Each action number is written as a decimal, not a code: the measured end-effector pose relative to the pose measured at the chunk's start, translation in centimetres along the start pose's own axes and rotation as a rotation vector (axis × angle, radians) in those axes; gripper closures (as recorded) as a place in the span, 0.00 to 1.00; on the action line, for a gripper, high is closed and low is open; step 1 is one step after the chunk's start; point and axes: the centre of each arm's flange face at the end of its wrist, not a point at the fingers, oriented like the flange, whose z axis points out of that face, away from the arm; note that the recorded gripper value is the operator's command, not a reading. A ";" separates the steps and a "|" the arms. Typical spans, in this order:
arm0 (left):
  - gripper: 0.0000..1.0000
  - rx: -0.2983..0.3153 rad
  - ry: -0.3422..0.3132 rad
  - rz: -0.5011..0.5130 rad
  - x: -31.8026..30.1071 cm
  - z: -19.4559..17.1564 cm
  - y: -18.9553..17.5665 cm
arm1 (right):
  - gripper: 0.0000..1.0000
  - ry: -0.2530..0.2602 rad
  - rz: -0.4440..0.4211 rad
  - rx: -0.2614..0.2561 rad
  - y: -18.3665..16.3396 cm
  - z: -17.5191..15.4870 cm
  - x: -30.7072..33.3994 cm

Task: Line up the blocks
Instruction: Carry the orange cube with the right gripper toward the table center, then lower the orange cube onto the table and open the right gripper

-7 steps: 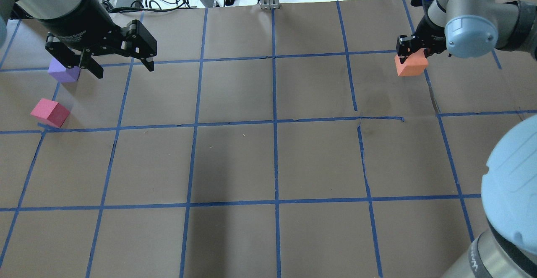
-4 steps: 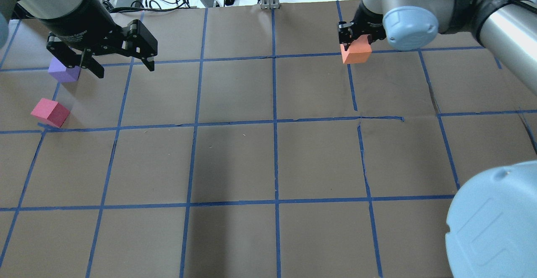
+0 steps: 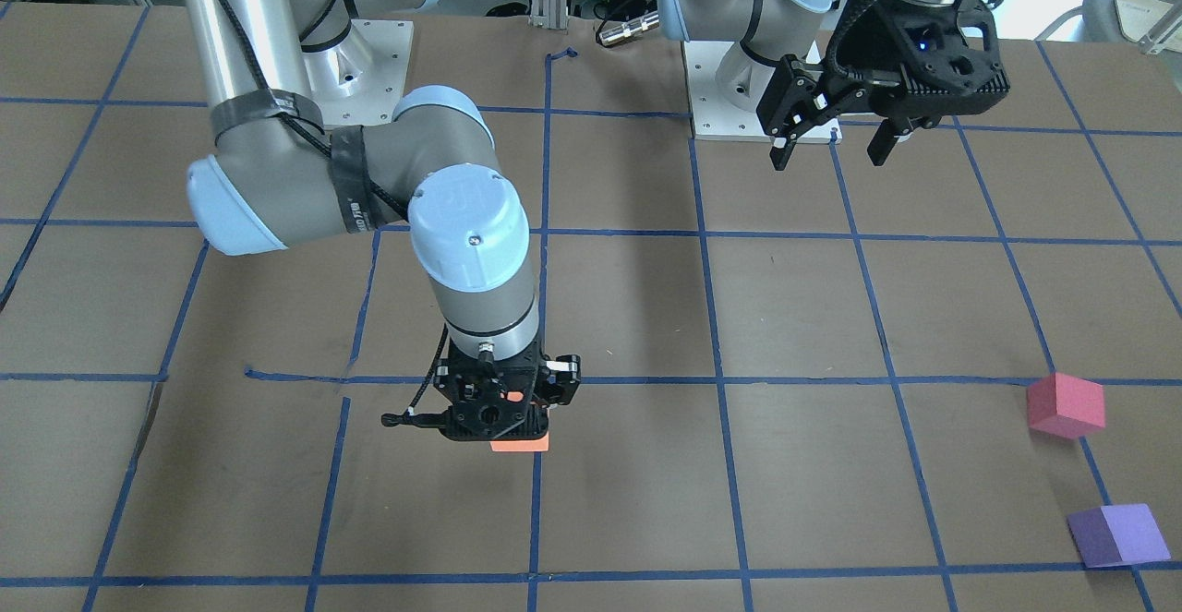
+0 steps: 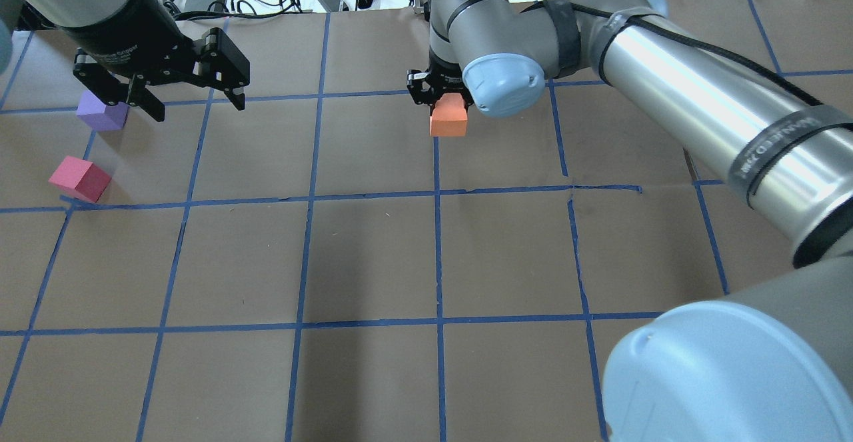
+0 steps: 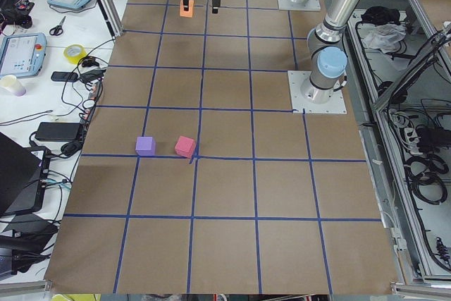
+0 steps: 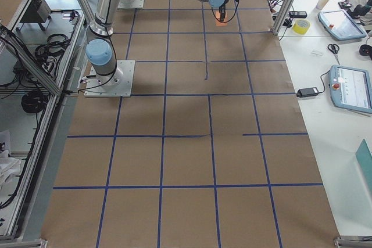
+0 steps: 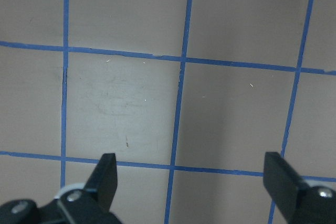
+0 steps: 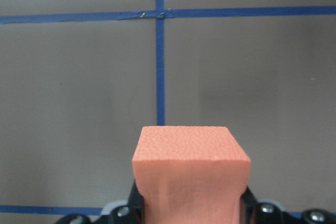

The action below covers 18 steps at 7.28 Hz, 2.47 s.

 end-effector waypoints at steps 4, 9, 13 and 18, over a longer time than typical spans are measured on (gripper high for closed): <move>0.00 -0.004 0.000 -0.002 0.0 0.3 -0.4 | 0.85 -0.014 -0.062 -0.022 -0.5 3.7 -4.3; 0.00 -0.016 0.004 0.003 0.1 0.9 -0.7 | 0.66 -0.006 -0.078 -0.048 -0.2 6.6 -5.0; 0.00 -0.028 0.006 0.006 0.2 1.4 -0.6 | 0.30 -0.004 -0.077 -0.038 0.0 8.7 -5.6; 0.00 -0.031 0.007 0.002 0.3 1.5 -0.8 | 0.27 -0.029 -0.068 -0.009 -0.5 5.8 -5.3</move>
